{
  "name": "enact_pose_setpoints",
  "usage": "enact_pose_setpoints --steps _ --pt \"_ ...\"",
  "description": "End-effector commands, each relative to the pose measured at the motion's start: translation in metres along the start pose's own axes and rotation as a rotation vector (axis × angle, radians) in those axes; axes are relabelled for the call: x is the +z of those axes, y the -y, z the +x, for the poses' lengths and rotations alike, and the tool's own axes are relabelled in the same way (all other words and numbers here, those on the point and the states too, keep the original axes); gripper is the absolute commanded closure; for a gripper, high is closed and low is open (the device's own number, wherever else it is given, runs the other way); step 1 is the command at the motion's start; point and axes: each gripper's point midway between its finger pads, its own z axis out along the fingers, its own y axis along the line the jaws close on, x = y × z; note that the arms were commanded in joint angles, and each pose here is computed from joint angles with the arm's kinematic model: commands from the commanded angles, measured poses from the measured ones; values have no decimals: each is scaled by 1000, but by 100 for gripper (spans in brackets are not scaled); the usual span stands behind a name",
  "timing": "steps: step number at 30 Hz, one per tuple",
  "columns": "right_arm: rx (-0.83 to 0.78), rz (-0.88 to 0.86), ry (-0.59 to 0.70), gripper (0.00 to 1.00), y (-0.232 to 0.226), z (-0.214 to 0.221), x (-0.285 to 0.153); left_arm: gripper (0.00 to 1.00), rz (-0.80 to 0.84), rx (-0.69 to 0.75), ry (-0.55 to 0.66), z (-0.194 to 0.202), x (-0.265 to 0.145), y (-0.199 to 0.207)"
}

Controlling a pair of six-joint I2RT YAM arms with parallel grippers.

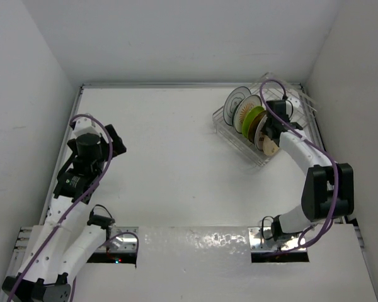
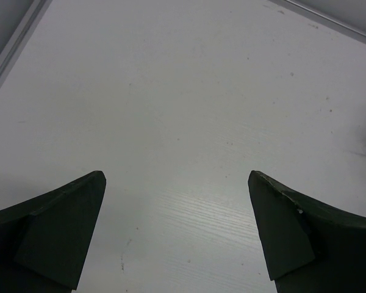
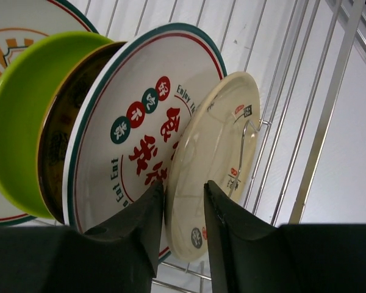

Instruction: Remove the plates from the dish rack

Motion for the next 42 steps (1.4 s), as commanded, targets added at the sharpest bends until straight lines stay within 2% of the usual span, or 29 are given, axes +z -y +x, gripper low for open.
enact_pose_setpoints --steps 1,3,4,13,16,25,29,30,31,34,35,36,37,38,39,40,41,42 --pt "70 -6 89 69 -5 -24 1 0 36 -3 31 -9 1 9" --pt "78 4 99 74 -2 -25 0 0 43 -1 27 -8 1 11" --pt "85 10 99 80 0 -23 0 0 44 0 25 -8 1 11" --pt "144 -11 151 100 -1 -38 -12 0 49 4 19 -6 2 12" --pt "168 -27 178 100 -1 -48 -23 0 52 6 17 -6 3 13" --pt "235 -131 347 100 -5 -124 -92 0 46 3 27 -8 1 11" --pt "199 -319 407 100 -32 -158 -133 0 35 1 35 -11 0 9" --pt "157 -426 391 100 -52 -159 -144 0 25 -2 40 -12 0 7" --pt "133 -437 405 100 -57 -164 -147 0 26 -3 42 -12 -1 7" --pt "-139 -630 367 100 -124 -153 -177 0 -1 -18 67 -17 -4 1" --pt "-323 -716 362 100 -154 -142 -206 0 -15 -24 76 -20 -6 -2" --pt "-421 -743 336 100 -170 -132 -211 0 -31 -30 83 -21 -7 -5" --pt "-529 -737 252 100 -193 -104 -191 0 -51 -38 92 -24 -8 -8" --pt "-676 -756 237 100 -209 -91 -207 0 -95 -52 108 -27 -10 -17" --pt "-758 -753 211 100 -219 -77 -204 0 -116 -61 117 -29 -11 -21" --pt "-845 -728 147 100 -234 -49 -182 0 -162 -77 133 -32 -12 -29" --pt "-966 -747 161 100 -249 -35 -193 0 -200 -89 138 -33 -15 -38" --pt "-1024 -700 166 100 -255 -27 -185 0 -227 -101 148 -36 -17 -43"
